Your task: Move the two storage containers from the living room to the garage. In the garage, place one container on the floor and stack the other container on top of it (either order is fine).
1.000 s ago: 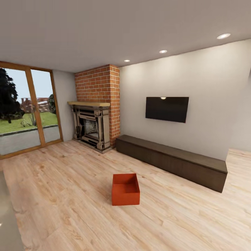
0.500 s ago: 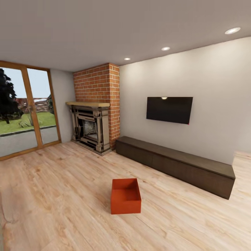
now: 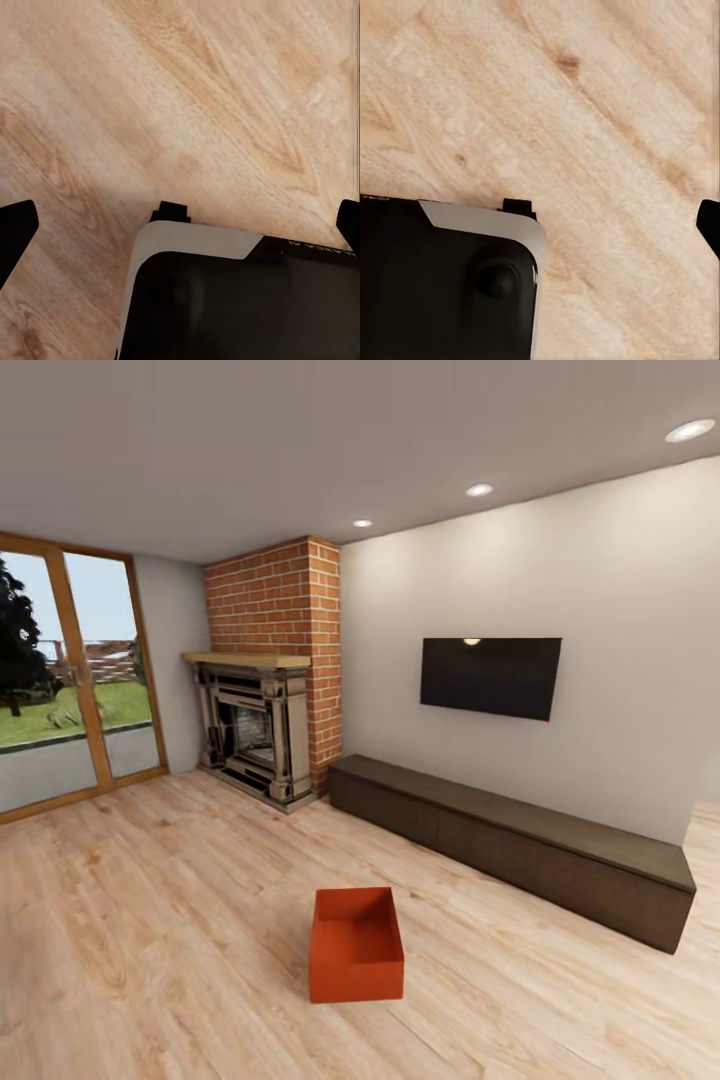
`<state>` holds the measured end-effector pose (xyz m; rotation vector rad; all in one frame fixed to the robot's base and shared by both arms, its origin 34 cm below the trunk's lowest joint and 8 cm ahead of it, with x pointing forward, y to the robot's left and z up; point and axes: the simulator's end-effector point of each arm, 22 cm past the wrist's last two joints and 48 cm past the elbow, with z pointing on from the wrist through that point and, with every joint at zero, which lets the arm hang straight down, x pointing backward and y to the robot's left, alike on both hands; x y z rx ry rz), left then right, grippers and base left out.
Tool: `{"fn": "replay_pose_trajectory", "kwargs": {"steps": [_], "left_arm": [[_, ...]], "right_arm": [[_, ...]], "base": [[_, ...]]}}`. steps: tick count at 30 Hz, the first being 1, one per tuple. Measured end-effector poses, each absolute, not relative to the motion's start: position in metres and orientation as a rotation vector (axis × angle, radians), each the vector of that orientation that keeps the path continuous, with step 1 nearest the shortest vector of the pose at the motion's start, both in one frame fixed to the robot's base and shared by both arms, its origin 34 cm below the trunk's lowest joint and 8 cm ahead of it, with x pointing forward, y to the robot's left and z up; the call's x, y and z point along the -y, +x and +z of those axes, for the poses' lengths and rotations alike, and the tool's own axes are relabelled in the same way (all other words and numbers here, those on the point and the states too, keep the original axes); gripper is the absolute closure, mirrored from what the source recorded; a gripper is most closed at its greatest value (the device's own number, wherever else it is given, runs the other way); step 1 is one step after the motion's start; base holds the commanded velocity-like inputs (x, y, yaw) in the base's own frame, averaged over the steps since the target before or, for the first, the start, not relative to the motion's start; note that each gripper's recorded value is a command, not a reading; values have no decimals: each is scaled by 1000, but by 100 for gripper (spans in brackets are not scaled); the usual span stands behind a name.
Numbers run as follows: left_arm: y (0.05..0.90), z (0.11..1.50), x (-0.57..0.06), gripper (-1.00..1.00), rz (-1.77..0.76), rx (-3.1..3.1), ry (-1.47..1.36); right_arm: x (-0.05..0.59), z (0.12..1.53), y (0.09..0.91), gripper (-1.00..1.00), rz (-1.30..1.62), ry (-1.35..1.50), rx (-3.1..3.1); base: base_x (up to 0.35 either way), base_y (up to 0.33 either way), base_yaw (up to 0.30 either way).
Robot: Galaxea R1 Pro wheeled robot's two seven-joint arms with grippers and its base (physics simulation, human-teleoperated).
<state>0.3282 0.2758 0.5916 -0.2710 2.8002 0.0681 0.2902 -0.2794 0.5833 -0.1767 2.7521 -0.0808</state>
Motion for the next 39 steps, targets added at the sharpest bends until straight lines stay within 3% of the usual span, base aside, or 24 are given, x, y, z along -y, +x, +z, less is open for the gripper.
{"fn": "replay_pose_trajectory", "kwargs": {"steps": [19, 39], "left_arm": [[328, 591, -277, -100, 70, -2802, -273], [327, 591, -277, -100, 71, -2802, -274]], "right_arm": [[281, 583, 290, -100, -83, -177, -2752], [281, 584, 290, -100, -83, -177, -2751]], "base": [[297, -179, 0], [314, -71, 0]]}}
